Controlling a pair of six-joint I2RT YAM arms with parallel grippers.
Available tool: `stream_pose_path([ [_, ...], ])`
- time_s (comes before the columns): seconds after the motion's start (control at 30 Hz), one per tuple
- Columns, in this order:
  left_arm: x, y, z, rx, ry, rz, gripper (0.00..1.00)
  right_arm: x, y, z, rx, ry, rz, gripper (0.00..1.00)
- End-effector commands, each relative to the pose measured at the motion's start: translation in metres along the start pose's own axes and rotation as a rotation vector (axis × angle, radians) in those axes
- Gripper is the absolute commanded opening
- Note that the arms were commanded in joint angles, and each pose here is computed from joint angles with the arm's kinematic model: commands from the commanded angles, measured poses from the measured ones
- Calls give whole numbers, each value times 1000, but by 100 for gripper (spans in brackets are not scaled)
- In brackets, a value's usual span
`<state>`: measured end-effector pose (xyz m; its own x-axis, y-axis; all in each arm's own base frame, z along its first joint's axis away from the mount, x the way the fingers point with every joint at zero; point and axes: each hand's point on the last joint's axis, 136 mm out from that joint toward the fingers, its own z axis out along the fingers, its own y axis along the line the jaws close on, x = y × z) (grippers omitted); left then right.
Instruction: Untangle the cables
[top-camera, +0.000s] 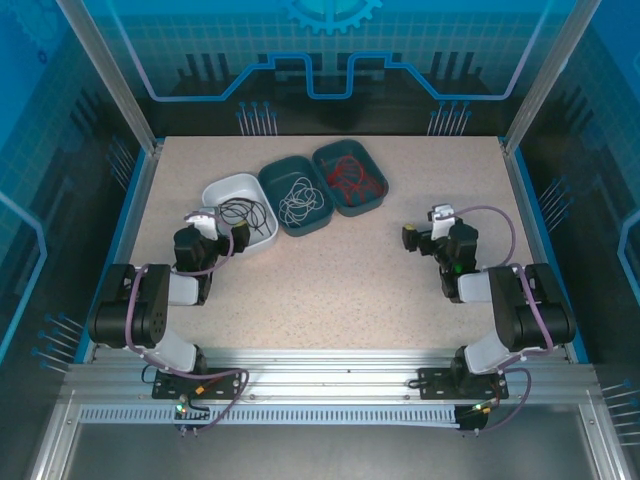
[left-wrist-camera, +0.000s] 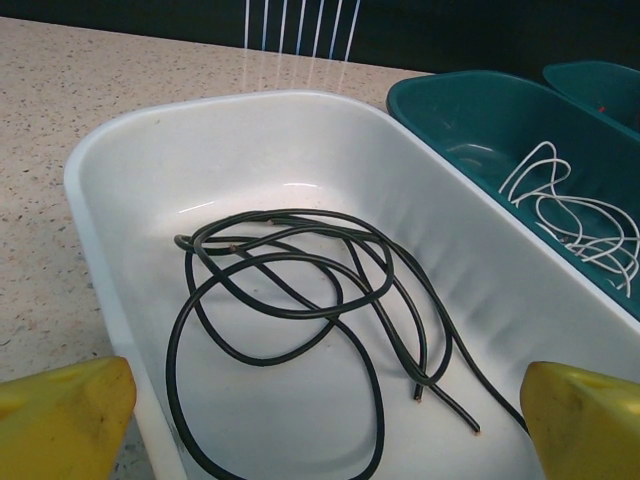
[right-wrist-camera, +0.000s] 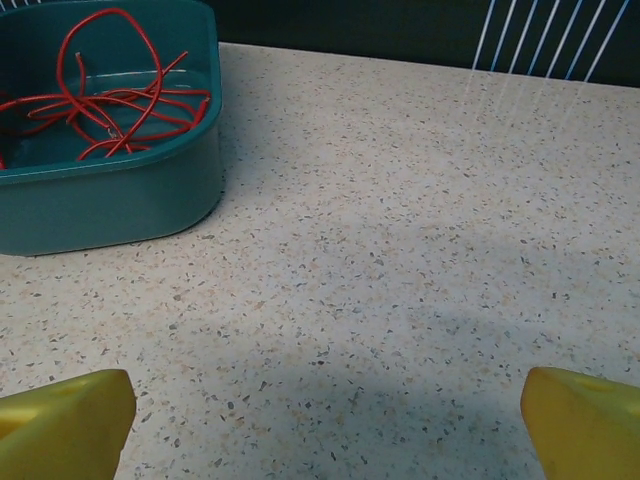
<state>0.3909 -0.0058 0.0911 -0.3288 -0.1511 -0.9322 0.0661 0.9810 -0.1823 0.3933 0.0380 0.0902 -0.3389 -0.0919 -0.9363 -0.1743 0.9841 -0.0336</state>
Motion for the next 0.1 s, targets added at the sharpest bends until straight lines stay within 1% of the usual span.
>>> stream_pose_path([
  [0.0, -8, -1, 2, -7, -10, 26, 99, -9, -4, 1, 0, -22, 5, 100],
  [0.07, -7, -2, 2, -7, -10, 27, 99, -9, -4, 1, 1, -23, 5, 100],
])
